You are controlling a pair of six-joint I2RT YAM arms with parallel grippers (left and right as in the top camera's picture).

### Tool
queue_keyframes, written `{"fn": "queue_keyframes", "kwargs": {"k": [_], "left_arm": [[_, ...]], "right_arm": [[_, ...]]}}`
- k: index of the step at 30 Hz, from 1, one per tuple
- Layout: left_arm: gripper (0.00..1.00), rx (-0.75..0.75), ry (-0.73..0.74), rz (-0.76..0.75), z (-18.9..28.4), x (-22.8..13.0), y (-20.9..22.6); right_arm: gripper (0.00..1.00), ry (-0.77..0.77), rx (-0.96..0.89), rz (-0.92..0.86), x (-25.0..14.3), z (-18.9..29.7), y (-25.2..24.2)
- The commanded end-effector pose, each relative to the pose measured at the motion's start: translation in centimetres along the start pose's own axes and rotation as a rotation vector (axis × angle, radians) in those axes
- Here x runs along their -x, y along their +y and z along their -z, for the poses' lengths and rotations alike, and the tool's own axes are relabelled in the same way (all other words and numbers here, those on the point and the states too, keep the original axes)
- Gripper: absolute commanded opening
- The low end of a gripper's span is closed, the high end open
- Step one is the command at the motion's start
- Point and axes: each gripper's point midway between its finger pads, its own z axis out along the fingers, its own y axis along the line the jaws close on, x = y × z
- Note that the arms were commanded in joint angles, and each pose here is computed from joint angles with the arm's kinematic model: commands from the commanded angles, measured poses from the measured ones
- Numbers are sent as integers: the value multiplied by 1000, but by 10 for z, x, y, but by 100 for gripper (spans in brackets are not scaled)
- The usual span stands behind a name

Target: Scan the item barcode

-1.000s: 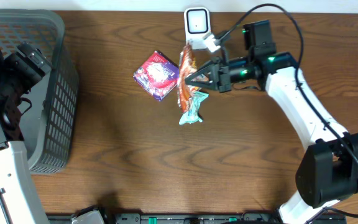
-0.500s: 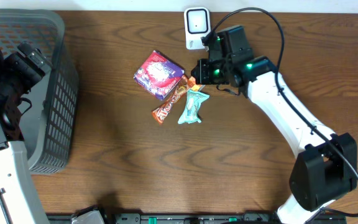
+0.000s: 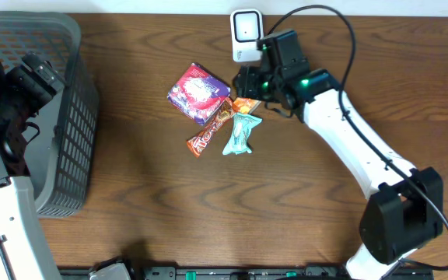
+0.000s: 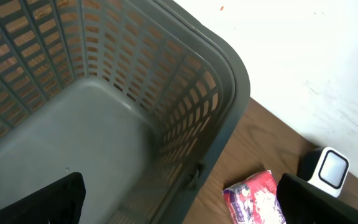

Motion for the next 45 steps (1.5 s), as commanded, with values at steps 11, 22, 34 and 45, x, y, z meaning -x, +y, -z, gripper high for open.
{"fn": "queue_keyframes", "kwargs": {"k": [11, 22, 34, 45], "left_arm": [[98, 14, -7, 3, 0, 2, 3], [98, 14, -7, 3, 0, 2, 3], [98, 14, -7, 3, 0, 2, 3], [97, 14, -7, 3, 0, 2, 3]], "right_arm": [[55, 195, -39, -80, -92, -115, 20], [51, 256, -68, -235, -113, -123, 19], [45, 323, 83, -182, -113, -117, 50], [49, 296, -116, -195, -127, -117, 24]]}}
